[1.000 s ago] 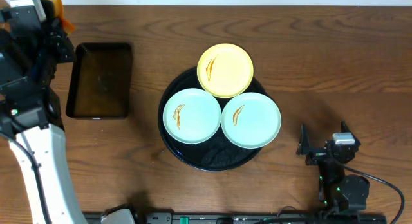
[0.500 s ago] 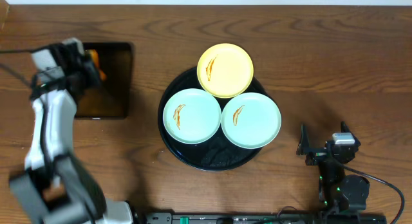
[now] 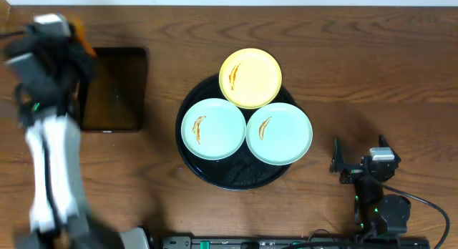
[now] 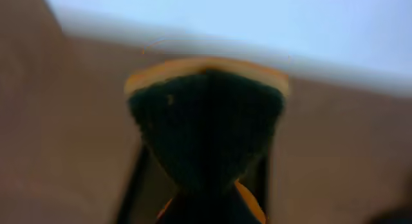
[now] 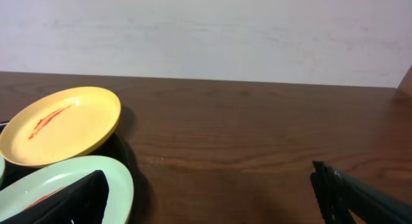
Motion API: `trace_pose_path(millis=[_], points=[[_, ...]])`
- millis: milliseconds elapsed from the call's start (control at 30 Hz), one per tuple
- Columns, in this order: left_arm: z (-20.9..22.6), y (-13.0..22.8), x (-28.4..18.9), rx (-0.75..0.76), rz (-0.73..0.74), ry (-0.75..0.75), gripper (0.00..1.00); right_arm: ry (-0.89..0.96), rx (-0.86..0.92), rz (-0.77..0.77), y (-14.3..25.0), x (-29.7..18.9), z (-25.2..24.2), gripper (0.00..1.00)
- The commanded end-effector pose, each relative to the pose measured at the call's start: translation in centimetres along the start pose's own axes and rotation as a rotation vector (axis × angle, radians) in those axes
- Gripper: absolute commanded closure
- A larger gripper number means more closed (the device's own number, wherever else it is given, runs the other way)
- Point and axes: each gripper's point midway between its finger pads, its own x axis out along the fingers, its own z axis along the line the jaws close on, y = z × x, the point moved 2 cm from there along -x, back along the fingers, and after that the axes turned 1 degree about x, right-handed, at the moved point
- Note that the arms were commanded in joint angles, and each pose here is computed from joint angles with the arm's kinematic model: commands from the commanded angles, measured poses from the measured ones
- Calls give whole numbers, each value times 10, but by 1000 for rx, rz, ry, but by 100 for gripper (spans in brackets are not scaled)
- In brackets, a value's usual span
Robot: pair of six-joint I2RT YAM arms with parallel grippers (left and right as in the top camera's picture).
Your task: Clean dirty plates on tray and stack at the side
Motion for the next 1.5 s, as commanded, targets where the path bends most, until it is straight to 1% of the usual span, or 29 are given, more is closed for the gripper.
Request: trace_pose_path(millis=[0, 67, 133, 233, 300, 367, 433, 500, 600, 667, 733, 767, 833, 900, 967, 1033, 1100, 1200, 1233, 1300, 1400, 1467], points=[[14, 57, 32, -4, 178, -40, 93, 10, -7, 2, 1, 0, -2, 1], [6, 47, 23, -39, 152, -1, 93, 10, -7, 2, 1, 0, -2, 1], [-10, 20, 2, -69, 69, 77, 93, 10, -7, 2, 1, 0, -2, 1], [-30, -26, -50, -67, -90, 148, 93, 10, -7, 2, 1, 0, -2, 1], [-33, -50, -89, -29, -201, 115, 93, 10, -7, 2, 1, 0, -2, 1], [-26, -61, -110, -17, -261, 43, 93, 10, -7, 2, 1, 0, -2, 1], [-17, -59, -109, -24, -259, -18, 93, 10, -7, 2, 1, 0, -2, 1], [-9, -43, -85, -30, -201, -40, 92, 10, -7, 2, 1, 0, -2, 1], [4, -1, -30, 5, -46, -57, 92, 10, -7, 2, 1, 0, -2, 1], [16, 33, 2, -13, 82, -85, 93, 10, -7, 2, 1, 0, -2, 1], [19, 52, 14, -30, 157, -82, 93, 10, -7, 2, 1, 0, -2, 1], [18, 56, 14, -34, 172, -80, 93, 10, -7, 2, 1, 0, -2, 1], [15, 48, 6, -60, 151, -74, 93, 10, -7, 2, 1, 0, -2, 1], [8, 25, -14, -93, 76, -51, 93, 10, -7, 2, 1, 0, -2, 1], [-6, -8, -47, -91, -38, 3, 93, 10, -7, 2, 1, 0, -2, 1], [-21, -32, -85, -62, -146, 52, 93, 10, -7, 2, 1, 0, -2, 1], [-30, -48, -120, -43, -235, 66, 92, 10, -7, 2, 1, 0, -2, 1], [-45, -60, -157, -95, -317, 99, 93, 10, -7, 2, 1, 0, -2, 1], [-49, -60, -163, -129, -321, 114, 92, 10, -7, 2, 1, 0, -2, 1], [-63, -52, -168, -210, -285, 172, 93, 10, -7, 2, 1, 0, -2, 1], [-102, -25, -161, -302, -126, 334, 92, 10, -7, 2, 1, 0, -2, 1], [-127, -2, -150, -314, -6, 410, 92, 10, -7, 2, 1, 0, -2, 1]])
